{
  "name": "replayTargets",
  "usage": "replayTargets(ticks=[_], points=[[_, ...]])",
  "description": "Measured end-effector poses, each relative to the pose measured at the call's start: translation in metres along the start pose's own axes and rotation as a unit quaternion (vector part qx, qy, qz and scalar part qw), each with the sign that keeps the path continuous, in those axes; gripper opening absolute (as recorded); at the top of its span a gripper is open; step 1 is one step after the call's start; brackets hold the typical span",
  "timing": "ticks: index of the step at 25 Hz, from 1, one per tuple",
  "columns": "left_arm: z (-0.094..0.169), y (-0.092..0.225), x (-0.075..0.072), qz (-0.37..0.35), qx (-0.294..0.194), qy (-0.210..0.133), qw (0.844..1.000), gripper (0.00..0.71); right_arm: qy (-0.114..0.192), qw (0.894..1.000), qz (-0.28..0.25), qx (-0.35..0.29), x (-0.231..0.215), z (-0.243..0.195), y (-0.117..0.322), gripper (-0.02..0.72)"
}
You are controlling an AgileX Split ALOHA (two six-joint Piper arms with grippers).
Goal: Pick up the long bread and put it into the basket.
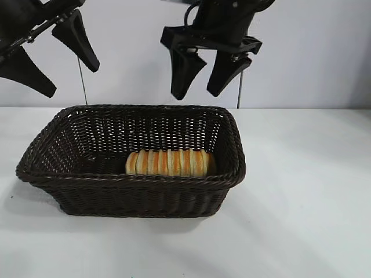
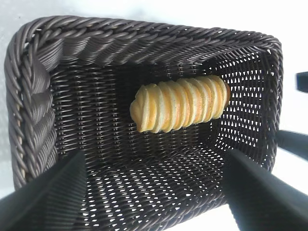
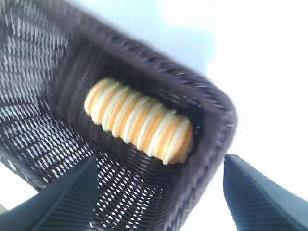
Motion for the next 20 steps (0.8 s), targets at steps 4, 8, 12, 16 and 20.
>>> replayTargets(ticks=[4,8,12,16,20], points=[[0.0,0.001,0.0,0.0,0.002,0.0,1.0,0.564,-0.001,0.999,-0.039,-0.006,-0.009,0.01,0.0,0.527],[0.0,0.002,0.0,0.0,0.006,0.001,1.0,0.564,-0.007,0.999,-0.045,-0.011,-0.006,0.015,-0.003,0.527],[0.0,0.002,0.0,0.0,0.008,0.001,1.0,0.564,-0.008,0.998,-0.051,-0.026,-0.003,0.023,-0.009,0.527],[0.0,0.002,0.0,0.0,0.008,0.001,1.0,0.564,-0.008,0.998,-0.051,-0.026,-0.003,0.023,-0.01,0.527],[0.0,0.002,0.0,0.0,0.008,0.001,1.0,0.564,-0.003,0.999,-0.049,-0.019,-0.004,0.023,-0.007,0.527]])
Point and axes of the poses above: a point on each arm's last joint axis where the gripper is mounted, z pointing back along that axis away from the gripper, x along the wrist's bending axis when the last joint is at zero, y = z × x, the point moved 6 cm from there along -z, pointing out along that axis toward the gripper, and after that the axes turned 2 degrees about -z, right-handed, at the moved point
